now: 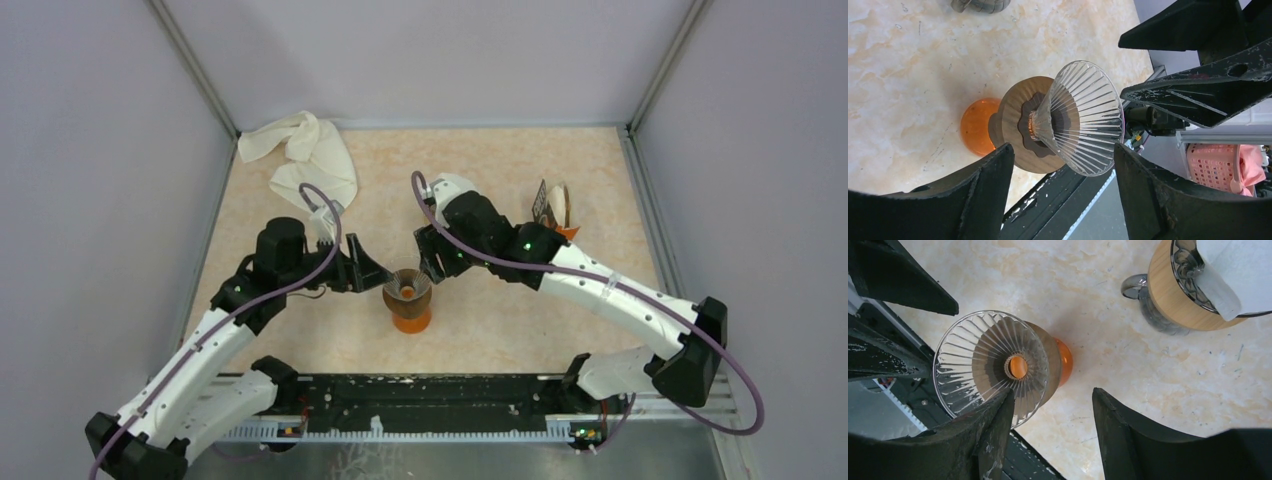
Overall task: Place the coffee filter in the dripper
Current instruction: Place the coffee dripper in the dripper holder.
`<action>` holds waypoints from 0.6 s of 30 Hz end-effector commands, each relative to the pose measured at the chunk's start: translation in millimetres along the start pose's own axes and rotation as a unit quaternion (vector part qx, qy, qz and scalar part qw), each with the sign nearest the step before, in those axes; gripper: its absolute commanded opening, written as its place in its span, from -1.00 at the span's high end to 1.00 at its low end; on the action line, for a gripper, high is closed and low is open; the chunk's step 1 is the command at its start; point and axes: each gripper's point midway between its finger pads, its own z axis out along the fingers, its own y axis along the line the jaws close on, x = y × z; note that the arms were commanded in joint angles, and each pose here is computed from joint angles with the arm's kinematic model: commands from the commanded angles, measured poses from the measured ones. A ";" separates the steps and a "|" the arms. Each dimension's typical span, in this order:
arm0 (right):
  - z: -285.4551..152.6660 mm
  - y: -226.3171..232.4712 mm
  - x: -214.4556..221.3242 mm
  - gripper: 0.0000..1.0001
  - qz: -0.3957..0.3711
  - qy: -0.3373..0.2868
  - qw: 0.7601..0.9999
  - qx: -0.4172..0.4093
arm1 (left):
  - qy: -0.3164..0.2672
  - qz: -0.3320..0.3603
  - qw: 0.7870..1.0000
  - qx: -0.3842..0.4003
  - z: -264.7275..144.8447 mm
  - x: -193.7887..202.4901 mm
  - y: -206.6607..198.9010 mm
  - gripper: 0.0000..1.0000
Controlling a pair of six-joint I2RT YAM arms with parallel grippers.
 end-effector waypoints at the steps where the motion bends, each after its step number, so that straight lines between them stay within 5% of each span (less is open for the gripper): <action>1: -7.0 13.6 -21.0 -0.16 0.037 -0.048 0.997 -0.049 | -0.021 0.001 1.000 -0.003 2.8 -9.2 -3.7 -0.53; 18: 15.7 15.4 -3.6 0.35 0.056 -0.017 0.996 -0.063 | 0.004 0.002 1.000 -0.008 12.2 5.9 -2.5 -0.04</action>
